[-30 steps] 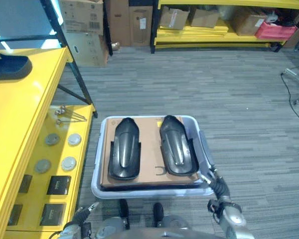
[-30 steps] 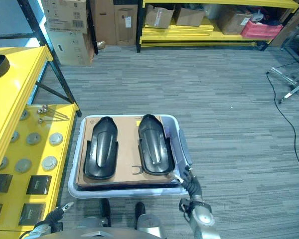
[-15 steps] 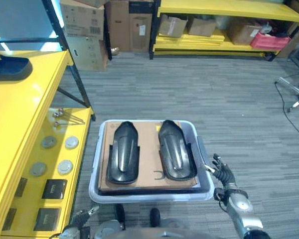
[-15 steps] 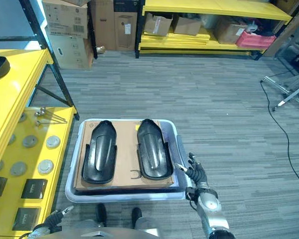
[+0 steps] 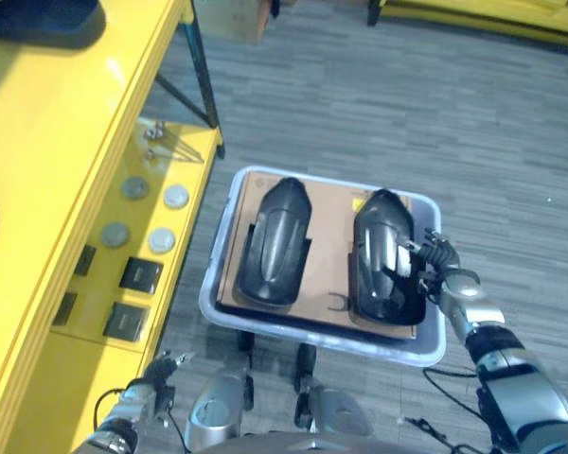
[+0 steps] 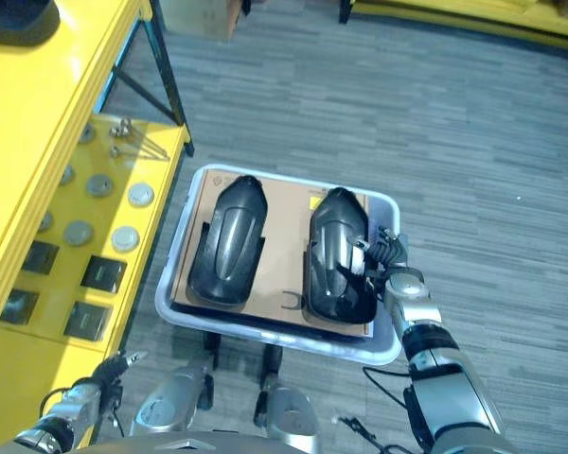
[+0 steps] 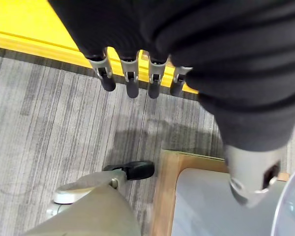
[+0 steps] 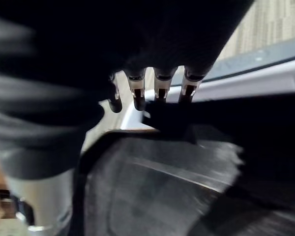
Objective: Move parts from the plastic box to the shelf.
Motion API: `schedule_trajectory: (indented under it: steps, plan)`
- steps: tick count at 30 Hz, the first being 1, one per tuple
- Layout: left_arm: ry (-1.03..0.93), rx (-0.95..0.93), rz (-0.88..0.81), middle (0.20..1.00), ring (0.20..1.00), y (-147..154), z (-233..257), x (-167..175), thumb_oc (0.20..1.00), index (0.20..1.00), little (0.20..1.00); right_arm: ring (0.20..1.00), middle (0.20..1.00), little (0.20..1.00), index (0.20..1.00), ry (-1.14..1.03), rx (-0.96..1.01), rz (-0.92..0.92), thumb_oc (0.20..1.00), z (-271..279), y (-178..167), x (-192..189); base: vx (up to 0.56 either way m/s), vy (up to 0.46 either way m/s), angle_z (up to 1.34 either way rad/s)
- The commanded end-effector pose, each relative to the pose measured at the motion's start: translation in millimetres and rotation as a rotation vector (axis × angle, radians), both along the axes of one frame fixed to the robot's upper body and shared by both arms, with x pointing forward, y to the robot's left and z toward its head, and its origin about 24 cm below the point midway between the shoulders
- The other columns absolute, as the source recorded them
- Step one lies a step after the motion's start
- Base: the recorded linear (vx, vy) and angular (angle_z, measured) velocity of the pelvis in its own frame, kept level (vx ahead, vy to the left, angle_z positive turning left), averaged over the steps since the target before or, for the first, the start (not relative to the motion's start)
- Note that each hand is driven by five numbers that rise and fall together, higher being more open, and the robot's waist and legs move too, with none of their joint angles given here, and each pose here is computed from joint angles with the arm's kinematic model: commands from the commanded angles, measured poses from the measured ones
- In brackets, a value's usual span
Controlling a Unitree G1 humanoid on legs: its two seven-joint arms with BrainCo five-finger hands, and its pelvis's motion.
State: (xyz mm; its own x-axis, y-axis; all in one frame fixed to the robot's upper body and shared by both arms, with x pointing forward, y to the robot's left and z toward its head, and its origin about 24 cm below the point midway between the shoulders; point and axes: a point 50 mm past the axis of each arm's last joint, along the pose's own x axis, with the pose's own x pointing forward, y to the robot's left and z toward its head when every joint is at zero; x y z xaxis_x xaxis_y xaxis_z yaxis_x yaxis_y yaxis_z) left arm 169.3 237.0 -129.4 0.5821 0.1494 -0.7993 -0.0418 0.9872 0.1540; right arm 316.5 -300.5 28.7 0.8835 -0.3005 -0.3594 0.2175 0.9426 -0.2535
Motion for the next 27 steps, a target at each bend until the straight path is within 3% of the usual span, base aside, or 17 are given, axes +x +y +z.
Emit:
schedule_trajectory:
  steps: [1, 6, 8, 17, 27]
  plan:
    - [0.005, 0.021, -0.014, 1.000, 1.000, 5, 2, 4, 1.000, 1.000, 1.000, 1.000, 1.000, 1.000, 1.000, 0.096, -0.036, 0.053, 1.000, -6, -12, -11, -0.04, 0.014, 0.17]
    - [-0.016, 0.024, -0.033, 1.000, 1.000, 3, 6, 13, 1.000, 1.000, 1.000, 1.000, 1.000, 1.000, 1.000, 0.333, -0.105, 0.061, 1.000, -34, -16, -27, -0.03, -0.002, 0.05]
    - [-0.028, 0.023, -0.046, 1.000, 1.000, 1, 7, 16, 1.000, 1.000, 1.000, 0.200, 0.200, 0.200, 0.200, 0.432, -0.143, 0.028, 0.200, -51, -21, -41, -0.02, -0.017, 0.05]
    - [-0.066, 0.032, -0.073, 1.000, 1.000, -5, 8, 18, 1.000, 1.000, 1.000, 0.200, 0.200, 0.200, 0.200, 0.533, -0.268, -0.075, 0.200, -73, -28, -68, -0.01, -0.008, 0.05]
    - [-0.033, 0.181, 0.021, 1.000, 1.000, 15, 7, 1, 1.000, 1.000, 1.000, 0.200, 0.200, 0.200, 0.200, 0.204, -0.410, -0.109, 0.200, -44, -32, -61, -0.01, -0.042, -0.01]
